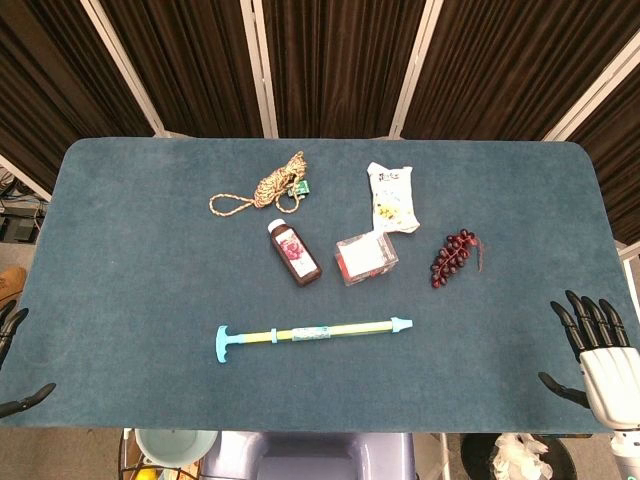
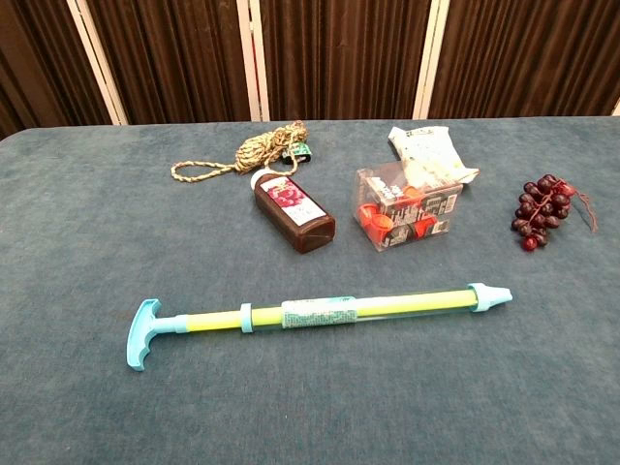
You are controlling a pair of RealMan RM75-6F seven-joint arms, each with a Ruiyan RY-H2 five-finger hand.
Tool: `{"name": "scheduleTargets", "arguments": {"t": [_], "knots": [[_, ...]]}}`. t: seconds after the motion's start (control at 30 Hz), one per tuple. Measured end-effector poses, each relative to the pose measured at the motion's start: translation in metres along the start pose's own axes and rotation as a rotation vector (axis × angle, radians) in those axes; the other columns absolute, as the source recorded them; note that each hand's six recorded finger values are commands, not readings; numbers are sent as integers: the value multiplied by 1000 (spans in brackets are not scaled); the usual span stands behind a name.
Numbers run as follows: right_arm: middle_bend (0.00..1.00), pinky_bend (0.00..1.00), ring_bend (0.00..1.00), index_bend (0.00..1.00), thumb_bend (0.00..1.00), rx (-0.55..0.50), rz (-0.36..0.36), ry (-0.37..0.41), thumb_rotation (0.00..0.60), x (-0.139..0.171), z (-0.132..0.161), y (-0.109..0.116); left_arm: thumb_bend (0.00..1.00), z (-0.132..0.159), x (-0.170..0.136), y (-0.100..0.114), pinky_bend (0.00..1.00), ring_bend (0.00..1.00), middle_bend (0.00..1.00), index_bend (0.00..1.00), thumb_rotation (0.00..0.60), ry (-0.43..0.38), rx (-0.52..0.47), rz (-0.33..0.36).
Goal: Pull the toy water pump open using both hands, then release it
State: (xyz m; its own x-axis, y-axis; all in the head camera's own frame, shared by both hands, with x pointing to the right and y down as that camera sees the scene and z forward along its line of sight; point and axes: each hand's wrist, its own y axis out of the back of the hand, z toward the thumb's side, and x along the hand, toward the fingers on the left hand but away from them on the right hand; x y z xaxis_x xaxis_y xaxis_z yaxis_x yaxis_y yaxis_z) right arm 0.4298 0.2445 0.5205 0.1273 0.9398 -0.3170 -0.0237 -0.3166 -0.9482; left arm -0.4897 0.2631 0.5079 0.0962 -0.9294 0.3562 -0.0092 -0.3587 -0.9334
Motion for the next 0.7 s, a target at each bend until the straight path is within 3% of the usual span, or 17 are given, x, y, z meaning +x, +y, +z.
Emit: {"name": "scheduleTargets", "arguments": {"t": [0.7], "knots": [[0, 0, 0, 129, 106, -20, 29, -4, 600, 2, 1, -4, 0, 1, 1, -3, 10, 0, 0, 0, 600, 4, -16, -26]]}}
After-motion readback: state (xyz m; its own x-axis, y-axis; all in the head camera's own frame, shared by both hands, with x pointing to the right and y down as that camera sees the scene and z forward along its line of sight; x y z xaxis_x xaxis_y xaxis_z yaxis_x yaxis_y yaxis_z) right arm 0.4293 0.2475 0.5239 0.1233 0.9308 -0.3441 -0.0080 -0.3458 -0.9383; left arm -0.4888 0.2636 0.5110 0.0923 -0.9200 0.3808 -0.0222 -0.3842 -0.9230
